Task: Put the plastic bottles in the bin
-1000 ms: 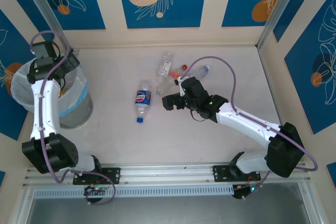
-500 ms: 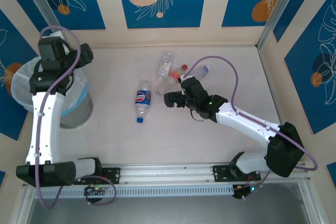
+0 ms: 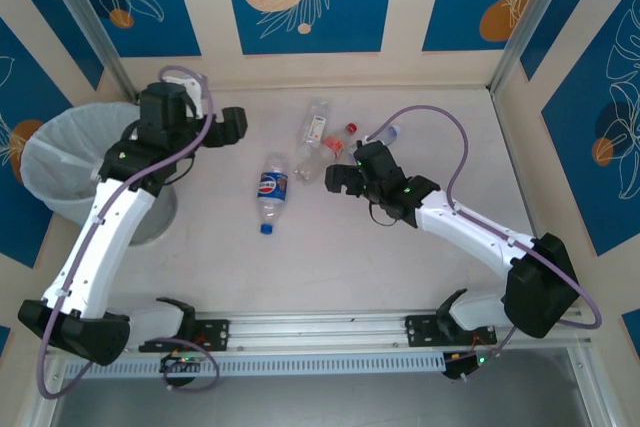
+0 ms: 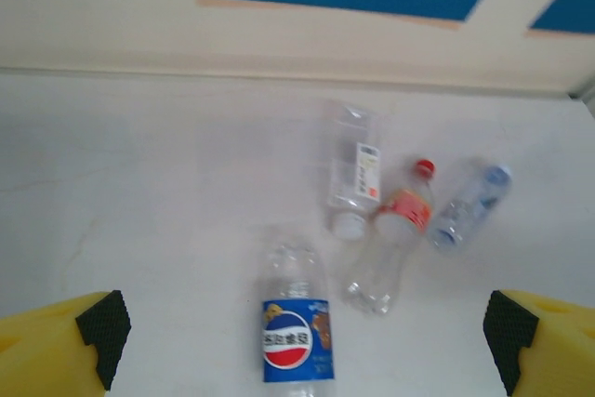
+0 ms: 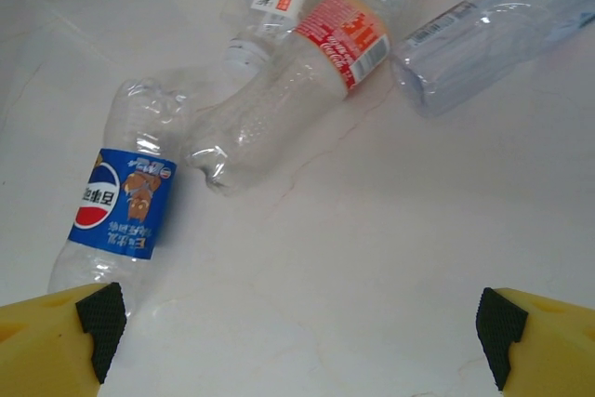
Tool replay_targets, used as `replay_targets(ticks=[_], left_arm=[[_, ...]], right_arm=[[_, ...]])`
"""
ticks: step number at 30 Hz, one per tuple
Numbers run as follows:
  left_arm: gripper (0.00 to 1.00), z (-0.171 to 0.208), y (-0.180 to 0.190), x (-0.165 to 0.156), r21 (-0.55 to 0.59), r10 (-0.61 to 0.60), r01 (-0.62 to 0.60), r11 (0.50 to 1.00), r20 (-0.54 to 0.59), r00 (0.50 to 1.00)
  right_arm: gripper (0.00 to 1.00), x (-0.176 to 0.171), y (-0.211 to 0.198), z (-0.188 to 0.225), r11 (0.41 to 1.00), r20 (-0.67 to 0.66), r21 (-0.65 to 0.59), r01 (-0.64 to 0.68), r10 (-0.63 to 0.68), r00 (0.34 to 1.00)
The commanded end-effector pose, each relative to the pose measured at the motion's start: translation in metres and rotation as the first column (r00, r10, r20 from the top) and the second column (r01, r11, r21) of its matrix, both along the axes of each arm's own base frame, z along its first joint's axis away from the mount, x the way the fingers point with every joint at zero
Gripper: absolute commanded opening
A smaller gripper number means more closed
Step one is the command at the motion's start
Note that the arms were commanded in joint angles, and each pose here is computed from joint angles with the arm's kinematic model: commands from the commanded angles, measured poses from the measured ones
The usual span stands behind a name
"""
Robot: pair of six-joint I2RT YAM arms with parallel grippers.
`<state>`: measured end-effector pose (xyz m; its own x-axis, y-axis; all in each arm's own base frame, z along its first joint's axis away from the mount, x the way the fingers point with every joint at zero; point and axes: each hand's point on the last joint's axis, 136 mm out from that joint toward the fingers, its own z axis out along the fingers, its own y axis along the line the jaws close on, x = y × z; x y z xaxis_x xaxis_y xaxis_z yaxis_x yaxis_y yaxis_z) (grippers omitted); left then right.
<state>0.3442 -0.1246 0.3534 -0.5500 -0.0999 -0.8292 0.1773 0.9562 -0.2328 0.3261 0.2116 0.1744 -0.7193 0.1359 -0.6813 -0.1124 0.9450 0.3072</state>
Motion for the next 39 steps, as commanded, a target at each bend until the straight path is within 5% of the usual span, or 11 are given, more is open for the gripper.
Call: replay_targets(ticks=[1,9,15,27,39], left_arm=[[0.99,-0.012,-0.012,-0.011,0.013,-0.013,0.013,1.0,-0.016,1.0],[0.99,-0.058,-0.031,-0.021,-0.087,-0.073,0.07,0.994,-0.039,0.997],[0.99,-0.073,-0.022,-0.02,-0.037,-0.041,0.039,0.999,-0.051,0.998],[0.99,-0.09,-0.011,-0.018,0.053,-0.02,0.022,0.998,-0.051,0.998],[0.99,-0.098,-0.003,-0.016,0.107,0.007,-0.002,0.994,-0.042,0.999]], right_arm=[[1.0,0.008,-0.014,-0.004,0.998,-0.051,0.014,0.055,-0.054,0.997],[0.99,0.052,-0.05,-0.025,0.987,-0.115,-0.018,0.16,-0.161,0.98],[1.0,0.091,-0.057,-0.044,0.963,-0.193,-0.018,0.27,-0.268,0.944],[0.99,0.134,-0.066,-0.083,0.794,-0.285,-0.023,0.608,-0.588,0.757],[0.92,0.156,-0.039,-0.113,0.823,-0.371,-0.061,0.564,-0.544,0.753]])
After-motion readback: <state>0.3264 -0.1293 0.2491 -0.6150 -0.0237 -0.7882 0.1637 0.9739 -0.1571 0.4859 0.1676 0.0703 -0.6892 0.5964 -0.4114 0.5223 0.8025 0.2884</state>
